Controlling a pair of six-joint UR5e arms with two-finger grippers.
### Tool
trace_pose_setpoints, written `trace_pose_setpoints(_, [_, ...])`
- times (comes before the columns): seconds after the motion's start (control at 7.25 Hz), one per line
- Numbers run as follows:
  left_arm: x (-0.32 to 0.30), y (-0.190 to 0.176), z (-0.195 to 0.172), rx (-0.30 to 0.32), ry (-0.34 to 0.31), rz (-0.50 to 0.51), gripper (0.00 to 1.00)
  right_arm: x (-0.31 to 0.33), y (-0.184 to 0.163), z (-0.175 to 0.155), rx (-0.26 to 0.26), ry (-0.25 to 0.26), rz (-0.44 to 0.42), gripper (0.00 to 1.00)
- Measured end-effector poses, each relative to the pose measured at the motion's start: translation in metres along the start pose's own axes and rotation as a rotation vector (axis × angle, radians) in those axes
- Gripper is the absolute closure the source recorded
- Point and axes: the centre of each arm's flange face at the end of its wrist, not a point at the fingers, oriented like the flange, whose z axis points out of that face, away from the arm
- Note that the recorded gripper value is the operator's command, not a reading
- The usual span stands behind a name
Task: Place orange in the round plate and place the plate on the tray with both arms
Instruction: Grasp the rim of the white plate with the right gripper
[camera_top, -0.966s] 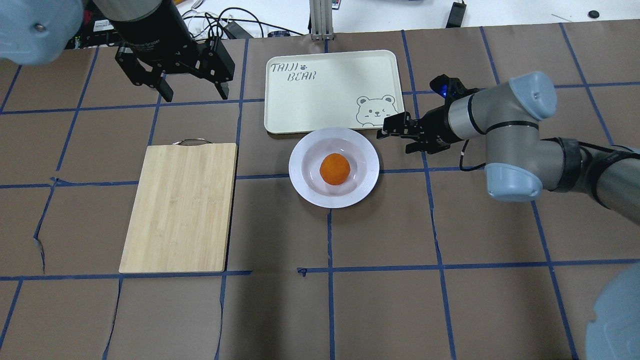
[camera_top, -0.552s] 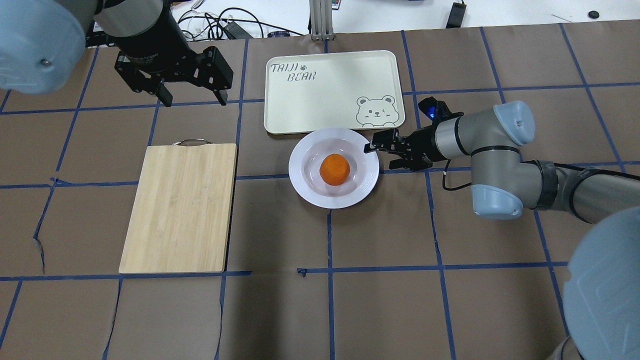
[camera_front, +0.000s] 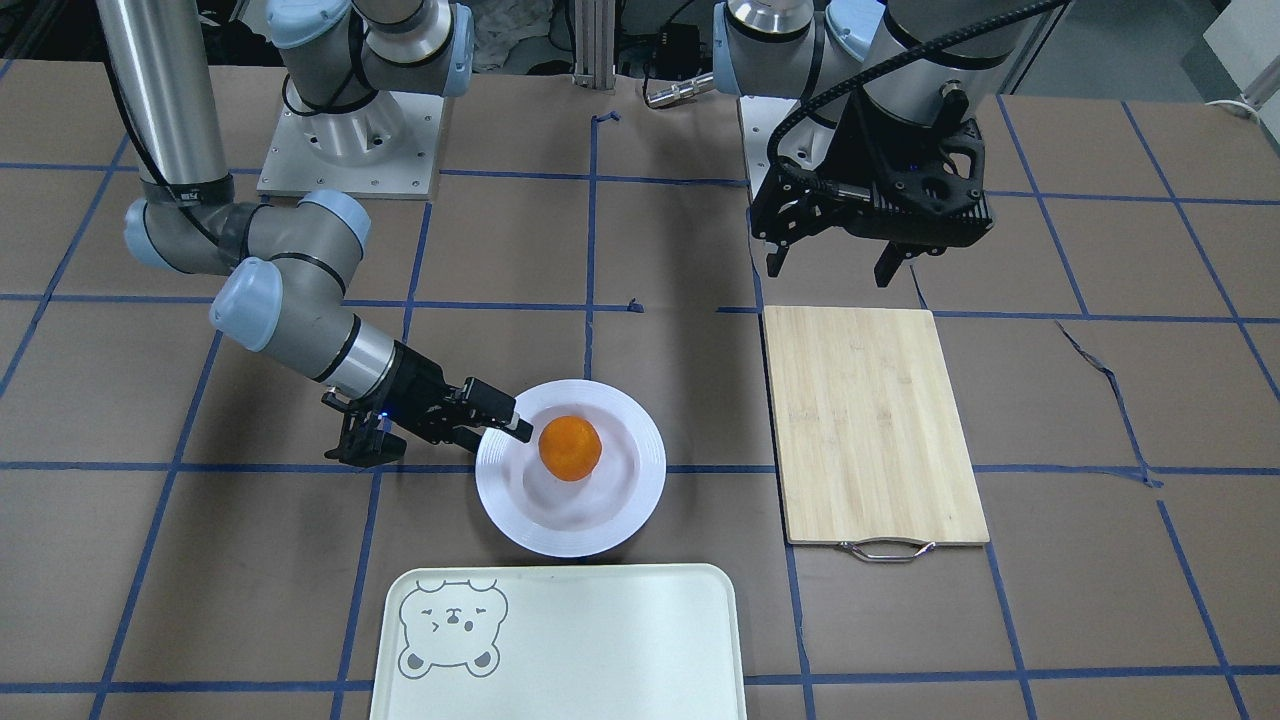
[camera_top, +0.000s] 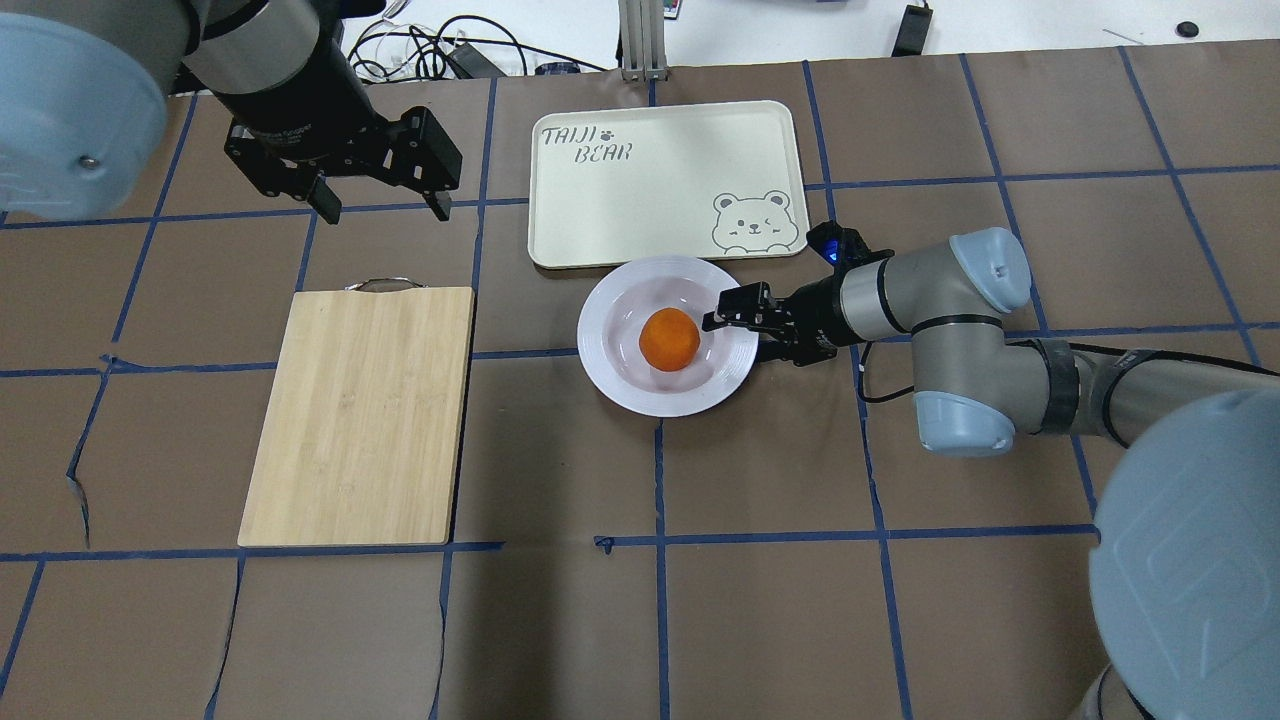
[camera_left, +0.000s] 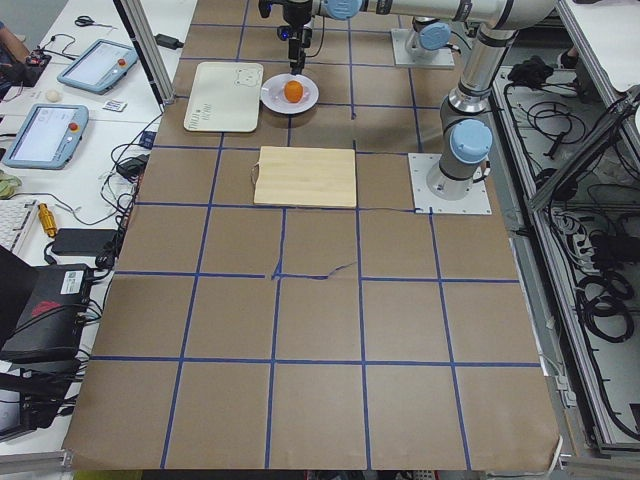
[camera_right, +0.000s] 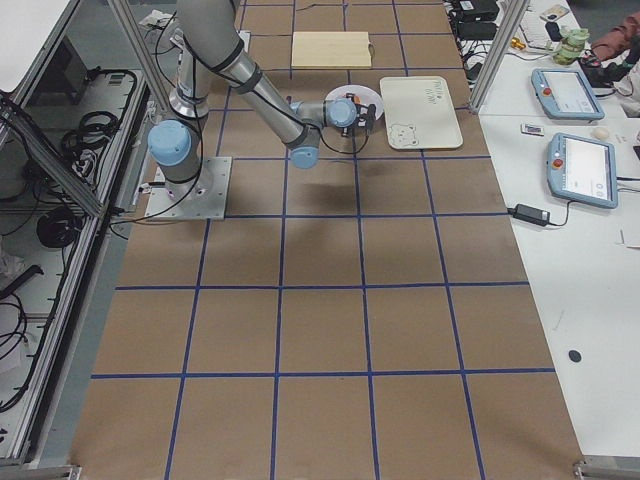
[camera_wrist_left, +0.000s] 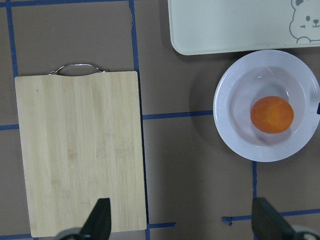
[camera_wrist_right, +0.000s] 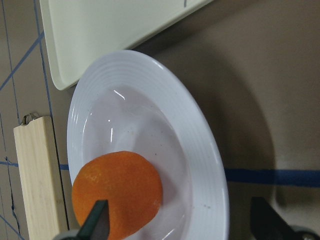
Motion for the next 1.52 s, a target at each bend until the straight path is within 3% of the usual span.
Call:
trace_pose_setpoints(0.14, [0.0,0.0,0.0,0.0,0.0,0.0,0.0,0.0,0.001,0.002,-0.003,0.004,0.001,0.06])
trace_pose_setpoints(0.55, [0.0,0.0,0.0,0.0,-0.001,0.0,0.0,0.01,0.001,0.01,-0.016,0.033,0.048,0.37])
trace_pose_setpoints(0.97, [0.0,0.0,0.0,-0.001,-0.001,0.0,0.0,0.01,0.002,0.015,-0.023,0.038,0.091,0.61])
trace_pose_setpoints(1.38, [0.0,0.0,0.0,0.0,-0.001,0.0,0.0,0.006,0.0,0.012,-0.014,0.038,0.121,0.83])
trace_pose_setpoints(1.52, [0.0,0.0,0.0,0.001,-0.001,0.0,0.0,0.005,0.0,0.011,-0.012,0.039,0.123,0.86])
